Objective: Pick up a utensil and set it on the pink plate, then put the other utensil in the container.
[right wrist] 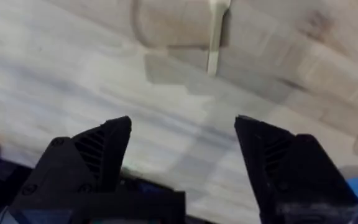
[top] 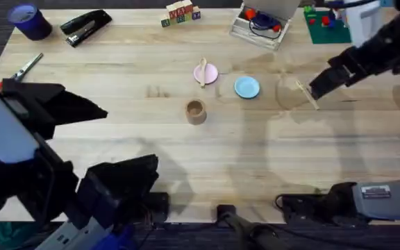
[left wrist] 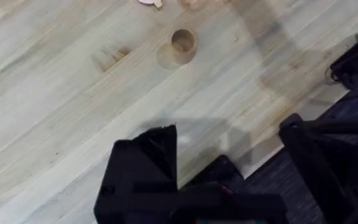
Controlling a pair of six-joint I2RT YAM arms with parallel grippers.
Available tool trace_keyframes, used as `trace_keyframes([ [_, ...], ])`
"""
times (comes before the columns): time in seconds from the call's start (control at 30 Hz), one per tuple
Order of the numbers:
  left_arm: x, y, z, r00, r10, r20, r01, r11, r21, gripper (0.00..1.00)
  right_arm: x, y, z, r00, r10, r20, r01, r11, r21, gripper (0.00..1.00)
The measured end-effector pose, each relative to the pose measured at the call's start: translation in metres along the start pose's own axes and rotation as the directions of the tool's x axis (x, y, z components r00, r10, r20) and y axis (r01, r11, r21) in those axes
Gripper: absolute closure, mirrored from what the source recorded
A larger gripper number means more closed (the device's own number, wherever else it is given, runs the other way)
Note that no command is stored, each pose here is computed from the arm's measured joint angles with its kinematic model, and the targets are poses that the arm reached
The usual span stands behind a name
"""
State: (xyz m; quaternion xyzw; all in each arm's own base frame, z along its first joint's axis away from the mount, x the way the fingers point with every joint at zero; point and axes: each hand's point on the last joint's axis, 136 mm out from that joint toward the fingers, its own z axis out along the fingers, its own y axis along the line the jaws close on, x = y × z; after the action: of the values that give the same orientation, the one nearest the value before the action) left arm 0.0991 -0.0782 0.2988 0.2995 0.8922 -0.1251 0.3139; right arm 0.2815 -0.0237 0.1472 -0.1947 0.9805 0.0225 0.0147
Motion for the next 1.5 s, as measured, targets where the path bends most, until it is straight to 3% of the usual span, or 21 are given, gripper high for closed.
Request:
trace_keyframes([
  [0.13,0.000,0.000,0.000,1.000,0.000,0.000,0.000,1.000,0.000,0.007,-0.015,-0.010,0.028,0.999,-0.016,-0.032,0.016,1.000,-0.019,0.006],
  [0.47,0.002,0.000,0.000,1.000,0.002,-0.008,-0.002,1.000,0.001,0.007,-0.045,-0.028,0.049,0.999,-0.028,0.034,0.028,0.999,0.020,0.005],
  [0.83,0.024,-0.004,-0.001,0.995,-0.013,-0.098,0.014,1.000,0.014,0.008,-0.047,-0.029,0.050,0.999,-0.032,0.040,0.031,0.999,0.023,0.005],
  [1.5,0.024,-0.004,-0.001,0.995,-0.013,-0.098,0.014,1.000,0.014,0.007,-0.046,-0.031,0.087,0.998,-0.036,0.044,0.035,0.999,0.026,0.005],
])
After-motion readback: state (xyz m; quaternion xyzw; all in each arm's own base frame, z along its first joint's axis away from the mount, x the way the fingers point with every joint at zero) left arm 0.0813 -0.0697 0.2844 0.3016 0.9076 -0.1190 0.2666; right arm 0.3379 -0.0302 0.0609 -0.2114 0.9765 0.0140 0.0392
